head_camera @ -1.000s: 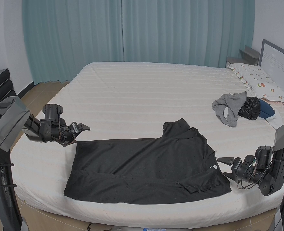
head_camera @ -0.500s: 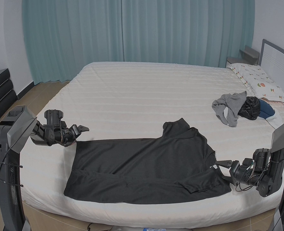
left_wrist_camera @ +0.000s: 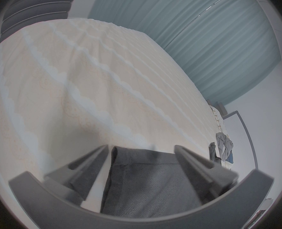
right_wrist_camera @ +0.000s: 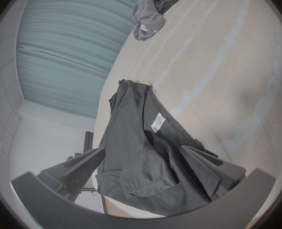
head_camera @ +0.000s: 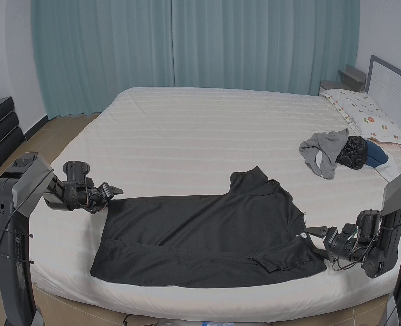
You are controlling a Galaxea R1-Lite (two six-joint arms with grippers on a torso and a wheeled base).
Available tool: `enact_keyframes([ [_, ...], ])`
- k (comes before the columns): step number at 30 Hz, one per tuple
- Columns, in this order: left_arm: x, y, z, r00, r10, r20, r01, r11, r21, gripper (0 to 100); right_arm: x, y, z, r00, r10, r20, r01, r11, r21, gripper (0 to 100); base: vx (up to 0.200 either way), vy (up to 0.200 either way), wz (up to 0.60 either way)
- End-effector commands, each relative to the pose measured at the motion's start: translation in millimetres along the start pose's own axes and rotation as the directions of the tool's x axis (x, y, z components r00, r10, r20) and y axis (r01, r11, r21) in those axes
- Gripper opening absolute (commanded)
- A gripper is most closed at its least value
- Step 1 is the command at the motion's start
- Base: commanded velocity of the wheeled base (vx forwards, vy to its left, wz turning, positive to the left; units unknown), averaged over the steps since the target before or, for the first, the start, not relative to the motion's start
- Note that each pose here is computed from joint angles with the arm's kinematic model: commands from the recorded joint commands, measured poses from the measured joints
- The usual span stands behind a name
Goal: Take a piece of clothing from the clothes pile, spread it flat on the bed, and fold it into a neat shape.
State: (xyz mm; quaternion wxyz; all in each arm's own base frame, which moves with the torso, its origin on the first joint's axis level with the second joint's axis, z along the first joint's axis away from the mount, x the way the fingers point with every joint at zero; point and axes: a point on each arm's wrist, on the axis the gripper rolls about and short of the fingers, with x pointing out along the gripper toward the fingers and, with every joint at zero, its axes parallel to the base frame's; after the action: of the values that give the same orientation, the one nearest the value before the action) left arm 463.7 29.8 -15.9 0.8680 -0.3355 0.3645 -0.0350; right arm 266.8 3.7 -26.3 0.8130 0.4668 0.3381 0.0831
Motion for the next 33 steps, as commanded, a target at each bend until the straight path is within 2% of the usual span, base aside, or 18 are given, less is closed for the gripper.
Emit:
enact_keyframes([
  [1,0,0,0,1.0,0.0,0.001,0.0,1.0,-0.001,0,1,1,1,1.0,0.009,0.008,-0.009,1.0,-0.008,100,0.0,0.0,0.0],
  [3,0,0,0,1.0,0.01,0.008,-0.01,1.0,-0.004,0,4,5,3,1.0,0.023,0.019,-0.023,0.999,-0.033,100,0.0,0.0,0.0],
  [6,-5,0,-1,1.0,0.019,0.004,-0.019,1.0,-0.014,0,12,22,14,0.994,0.091,0.054,-0.086,0.992,-0.089,100,0.0,0.0,0.0],
  [9,-7,-1,-1,1.0,0.019,0.005,-0.019,1.0,-0.015,0,13,26,17,0.993,0.101,0.059,-0.095,0.99,-0.1,100,0.0,0.0,0.0],
  [10,-16,-4,1,1.0,0.018,0.011,-0.018,1.0,-0.017,0,20,45,33,0.986,0.145,0.082,-0.132,0.981,-0.14,100,0.0,0.0,0.0],
  [17,-25,-14,6,1.0,0.002,0.029,-0.001,0.998,-0.057,0,53,75,57,0.991,0.129,0.044,-0.119,0.976,-0.184,100,0.0,0.0,0.0],
  [23,-27,-15,6,1.0,0.003,0.025,-0.001,0.998,-0.066,0,99,102,79,0.999,0.023,0.04,-0.012,0.968,-0.252,100,0.0,0.0,0.0],
  [27,-27,-13,3,1.0,0.007,0.018,-0.006,0.998,-0.069,0,130,106,87,0.995,-0.056,0.079,0.078,0.948,-0.308,100,0.0,0.0,0.0],
  [29,-28,-12,1,1.0,0.01,0.013,-0.009,0.997,-0.071,0,149,105,88,0.988,-0.104,0.113,0.137,0.931,-0.339,100,0.0,0.0,0.0],
  [31,-28,-12,0,1.0,0.011,0.012,-0.01,0.997,-0.07,0,157,108,91,0.983,-0.129,0.131,0.168,0.916,-0.363,100,0.0,0.0,0.0],
  [33,-28,-12,0,1.0,0.011,0.012,-0.01,0.997,-0.07,0,164,111,95,0.982,-0.137,0.131,0.176,0.912,-0.371,100,0.0,0.0,0.0],
])
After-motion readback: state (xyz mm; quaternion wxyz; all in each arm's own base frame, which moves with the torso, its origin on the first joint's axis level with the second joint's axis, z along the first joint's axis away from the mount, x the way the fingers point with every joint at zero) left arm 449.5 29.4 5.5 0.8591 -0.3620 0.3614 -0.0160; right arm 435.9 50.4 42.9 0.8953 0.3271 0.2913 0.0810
